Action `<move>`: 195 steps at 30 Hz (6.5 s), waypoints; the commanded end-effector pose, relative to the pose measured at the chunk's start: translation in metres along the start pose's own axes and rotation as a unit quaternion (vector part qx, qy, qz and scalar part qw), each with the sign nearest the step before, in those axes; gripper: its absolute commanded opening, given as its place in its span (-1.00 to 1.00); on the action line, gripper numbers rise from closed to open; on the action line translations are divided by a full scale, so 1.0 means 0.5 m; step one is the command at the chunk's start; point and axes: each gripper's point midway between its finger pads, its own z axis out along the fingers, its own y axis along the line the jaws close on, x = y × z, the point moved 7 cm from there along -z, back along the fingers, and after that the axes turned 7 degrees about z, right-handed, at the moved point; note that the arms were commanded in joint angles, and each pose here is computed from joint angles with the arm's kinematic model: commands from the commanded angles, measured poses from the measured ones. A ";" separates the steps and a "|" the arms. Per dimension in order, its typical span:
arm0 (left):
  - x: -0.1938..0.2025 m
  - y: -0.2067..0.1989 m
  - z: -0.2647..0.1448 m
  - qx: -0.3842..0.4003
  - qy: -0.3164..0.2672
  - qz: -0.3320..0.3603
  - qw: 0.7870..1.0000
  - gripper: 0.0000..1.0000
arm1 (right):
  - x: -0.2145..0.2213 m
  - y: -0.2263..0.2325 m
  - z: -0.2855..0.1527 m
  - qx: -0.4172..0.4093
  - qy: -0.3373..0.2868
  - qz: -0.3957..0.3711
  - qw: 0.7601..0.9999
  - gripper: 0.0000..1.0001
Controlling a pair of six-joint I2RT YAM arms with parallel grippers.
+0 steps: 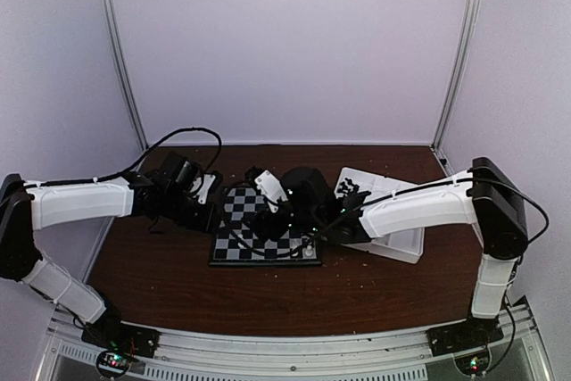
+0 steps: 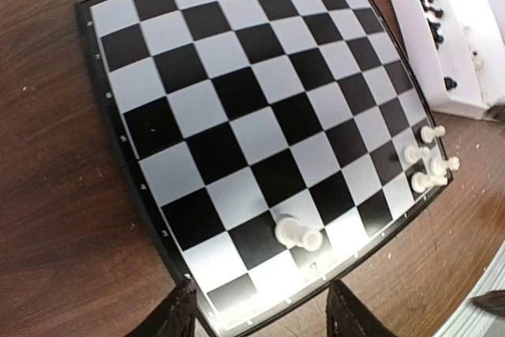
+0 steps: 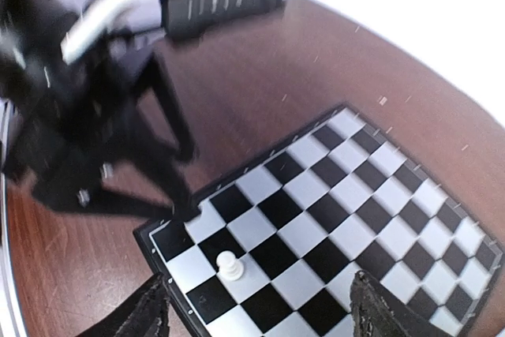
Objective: Set up the chess pieces on the board
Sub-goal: Place the chess piece on the chessboard, then move the chess piece to the chessboard, then pick up the chess piece from the storage box.
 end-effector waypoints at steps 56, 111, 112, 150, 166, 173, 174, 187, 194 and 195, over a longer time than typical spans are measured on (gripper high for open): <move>-0.026 -0.148 0.109 -0.058 0.089 0.120 0.987 -0.80 | 0.113 -0.442 -0.343 0.442 0.123 0.175 0.871 0.96; -0.061 -0.212 0.042 -0.049 -0.003 0.145 0.988 0.07 | 0.154 -0.450 -0.379 0.422 0.215 0.216 0.854 0.23; -0.066 -0.212 0.030 -0.050 -0.017 0.144 0.988 0.10 | 0.162 -0.452 -0.379 0.413 0.226 0.225 0.853 0.17; -0.073 -0.150 -0.103 -0.145 -0.139 0.131 0.971 0.95 | 0.238 -0.477 -0.243 0.311 0.341 0.252 0.851 -0.69; -0.080 -0.153 -0.106 -0.145 -0.143 0.133 0.970 0.95 | 0.172 -0.468 -0.274 0.307 0.319 0.229 0.867 -0.96; -0.081 -0.156 -0.095 -0.140 -0.144 0.131 0.971 0.95 | 0.095 -0.405 -0.289 0.260 0.297 0.185 0.900 -0.99; -0.081 -0.156 -0.094 -0.140 -0.144 0.130 0.971 0.95 | 0.085 -0.388 -0.285 0.235 0.294 0.182 0.908 -0.99; -0.071 -0.143 -0.087 -0.139 -0.138 0.112 0.974 0.95 | 0.002 -0.194 -0.145 0.089 0.320 0.077 0.940 -0.97; -0.053 -0.096 -0.089 -0.138 -0.131 0.064 0.980 0.95 | -0.009 -0.127 -0.071 0.052 0.326 0.061 0.942 -0.95; -0.050 -0.088 -0.090 -0.138 -0.132 0.057 0.980 0.95 | -0.007 -0.121 -0.063 0.049 0.327 0.060 0.942 -0.95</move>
